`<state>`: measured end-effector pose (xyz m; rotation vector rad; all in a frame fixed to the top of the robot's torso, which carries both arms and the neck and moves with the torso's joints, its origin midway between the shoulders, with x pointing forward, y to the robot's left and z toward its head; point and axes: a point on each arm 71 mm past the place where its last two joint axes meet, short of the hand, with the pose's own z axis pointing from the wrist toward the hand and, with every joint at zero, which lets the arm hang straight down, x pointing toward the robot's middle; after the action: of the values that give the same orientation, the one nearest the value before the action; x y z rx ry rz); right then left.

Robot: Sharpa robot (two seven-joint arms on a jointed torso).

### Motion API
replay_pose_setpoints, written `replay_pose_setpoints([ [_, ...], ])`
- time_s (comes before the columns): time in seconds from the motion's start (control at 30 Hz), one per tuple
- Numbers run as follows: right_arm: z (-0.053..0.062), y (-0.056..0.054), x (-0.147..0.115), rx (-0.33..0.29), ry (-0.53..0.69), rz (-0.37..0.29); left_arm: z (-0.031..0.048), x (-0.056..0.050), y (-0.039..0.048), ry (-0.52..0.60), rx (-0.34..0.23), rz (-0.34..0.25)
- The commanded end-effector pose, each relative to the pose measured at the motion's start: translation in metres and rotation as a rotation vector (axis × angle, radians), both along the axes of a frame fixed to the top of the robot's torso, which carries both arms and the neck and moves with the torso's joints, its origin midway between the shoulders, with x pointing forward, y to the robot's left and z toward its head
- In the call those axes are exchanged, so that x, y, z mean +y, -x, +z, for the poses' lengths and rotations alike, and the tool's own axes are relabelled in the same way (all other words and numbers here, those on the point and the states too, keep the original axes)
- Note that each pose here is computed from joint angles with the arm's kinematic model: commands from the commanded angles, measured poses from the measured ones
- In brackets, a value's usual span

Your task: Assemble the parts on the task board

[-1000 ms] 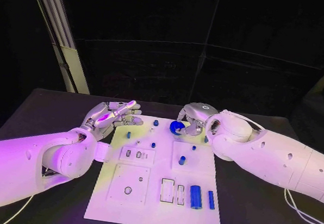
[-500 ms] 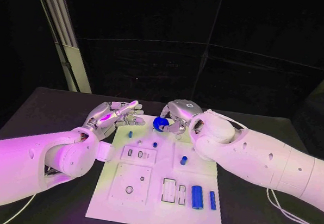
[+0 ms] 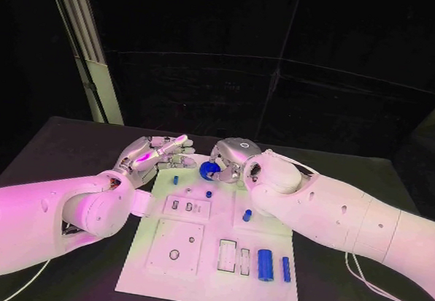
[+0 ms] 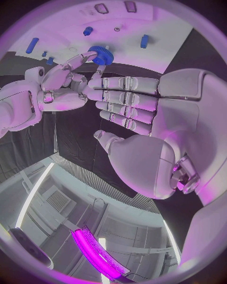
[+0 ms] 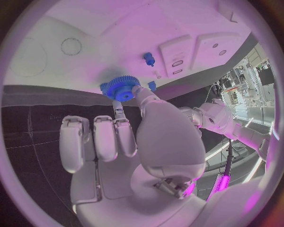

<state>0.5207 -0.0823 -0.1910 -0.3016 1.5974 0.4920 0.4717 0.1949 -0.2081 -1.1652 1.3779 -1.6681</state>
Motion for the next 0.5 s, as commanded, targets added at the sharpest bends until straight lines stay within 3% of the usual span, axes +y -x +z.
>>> replay_pose_setpoints([
  [0.03, -0.0046, -0.0001, 0.0023, 0.014, 0.033, 0.0, 0.0015, -0.0018, 0.0, 0.01, -0.005, -0.013],
  [0.5, -0.0111, -0.0024, 0.0058, 0.023, 0.046, -0.01, 0.0014, -0.0026, -0.0003, 0.009, -0.004, -0.015],
])
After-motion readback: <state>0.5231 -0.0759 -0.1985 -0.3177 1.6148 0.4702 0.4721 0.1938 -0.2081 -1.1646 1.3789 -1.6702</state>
